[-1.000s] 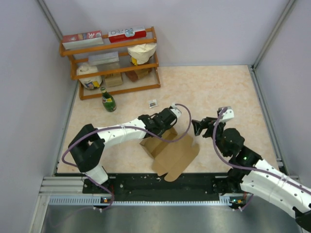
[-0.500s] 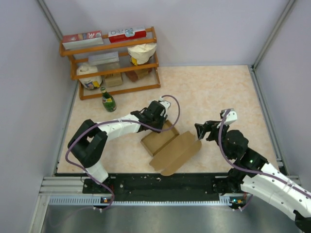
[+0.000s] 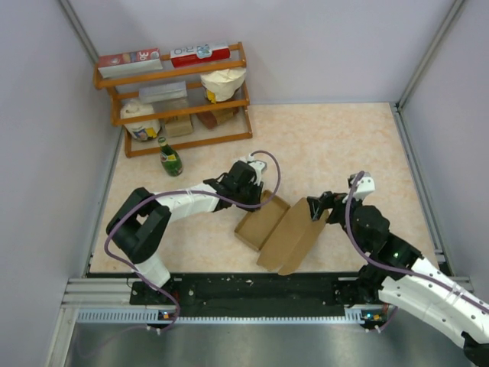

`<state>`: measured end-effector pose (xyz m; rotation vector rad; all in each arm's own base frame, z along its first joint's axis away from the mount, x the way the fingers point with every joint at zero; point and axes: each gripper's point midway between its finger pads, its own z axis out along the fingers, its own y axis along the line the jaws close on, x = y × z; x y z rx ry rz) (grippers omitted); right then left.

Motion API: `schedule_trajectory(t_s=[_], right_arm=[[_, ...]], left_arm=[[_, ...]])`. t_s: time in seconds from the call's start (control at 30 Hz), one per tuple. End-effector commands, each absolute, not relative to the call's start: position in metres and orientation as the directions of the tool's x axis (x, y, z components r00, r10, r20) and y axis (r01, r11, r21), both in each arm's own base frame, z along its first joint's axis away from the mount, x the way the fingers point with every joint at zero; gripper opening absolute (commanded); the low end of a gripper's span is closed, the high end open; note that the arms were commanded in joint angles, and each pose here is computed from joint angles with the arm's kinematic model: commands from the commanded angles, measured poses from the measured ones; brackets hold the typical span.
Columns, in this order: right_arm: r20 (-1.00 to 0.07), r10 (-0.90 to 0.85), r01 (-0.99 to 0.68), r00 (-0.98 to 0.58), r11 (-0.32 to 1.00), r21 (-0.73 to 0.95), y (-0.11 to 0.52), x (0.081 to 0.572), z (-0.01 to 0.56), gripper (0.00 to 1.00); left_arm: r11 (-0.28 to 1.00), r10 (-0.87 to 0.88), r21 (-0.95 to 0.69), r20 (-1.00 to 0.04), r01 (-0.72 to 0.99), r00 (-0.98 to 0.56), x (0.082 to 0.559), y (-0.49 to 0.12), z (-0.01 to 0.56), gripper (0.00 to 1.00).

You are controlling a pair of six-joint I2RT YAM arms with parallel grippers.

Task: Fold the paper box

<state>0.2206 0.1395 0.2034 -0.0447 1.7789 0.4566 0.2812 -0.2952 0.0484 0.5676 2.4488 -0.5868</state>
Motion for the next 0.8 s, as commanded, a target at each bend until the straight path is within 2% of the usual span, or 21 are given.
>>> schedule_trajectory(t_s=[0.0, 0.77], right_arm=[[-0.936, 0.219, -0.247, -0.276, 0.925, 0.289, 0.1414, 0.2230, 0.2023, 0.88], [-0.934, 0.203, -0.244, -0.294, 0.929, 0.279, 0.1440, 0.2247, 0.1960, 0.87]], left_arm=[[0.785, 0.219, -0.348, -0.617, 0.512, -0.756, 0.2838, -0.3059, 0.0550, 0.25], [0.770, 0.207, -0.391, -0.594, 0.504, -0.777, 0.2810, -0.3068, 0.0470, 0.26]])
